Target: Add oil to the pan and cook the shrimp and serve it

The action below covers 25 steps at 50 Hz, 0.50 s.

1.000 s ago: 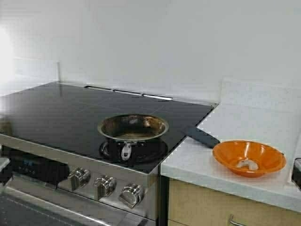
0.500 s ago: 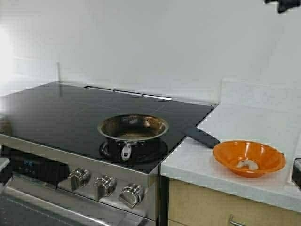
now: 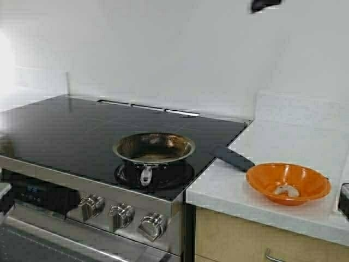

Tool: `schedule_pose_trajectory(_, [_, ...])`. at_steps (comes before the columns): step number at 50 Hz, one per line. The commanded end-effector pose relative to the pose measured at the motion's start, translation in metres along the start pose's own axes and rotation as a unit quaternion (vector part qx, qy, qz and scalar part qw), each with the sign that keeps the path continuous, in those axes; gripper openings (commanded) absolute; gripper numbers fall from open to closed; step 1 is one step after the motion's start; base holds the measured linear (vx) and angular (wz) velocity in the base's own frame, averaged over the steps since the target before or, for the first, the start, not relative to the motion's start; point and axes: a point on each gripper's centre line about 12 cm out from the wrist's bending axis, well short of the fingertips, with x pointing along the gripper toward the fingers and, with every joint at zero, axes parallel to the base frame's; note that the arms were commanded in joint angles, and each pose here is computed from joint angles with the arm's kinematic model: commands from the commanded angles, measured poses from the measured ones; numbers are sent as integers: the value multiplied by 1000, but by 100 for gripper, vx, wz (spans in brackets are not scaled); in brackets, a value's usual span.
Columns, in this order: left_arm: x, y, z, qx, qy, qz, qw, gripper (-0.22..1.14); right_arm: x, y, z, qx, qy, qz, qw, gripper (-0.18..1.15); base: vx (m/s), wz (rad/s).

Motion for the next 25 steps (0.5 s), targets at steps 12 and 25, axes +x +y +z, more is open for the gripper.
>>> schedule_pose_trajectory(12, [0,0,7,0,-11,-1,1000,3,18,79,-22,-80,128,151,977,8,0,0])
schedule_pose_trajectory(25, [0,0,9,0,-15,0,1000,3,29,99,-55,-211,250,60,943,8,0,0])
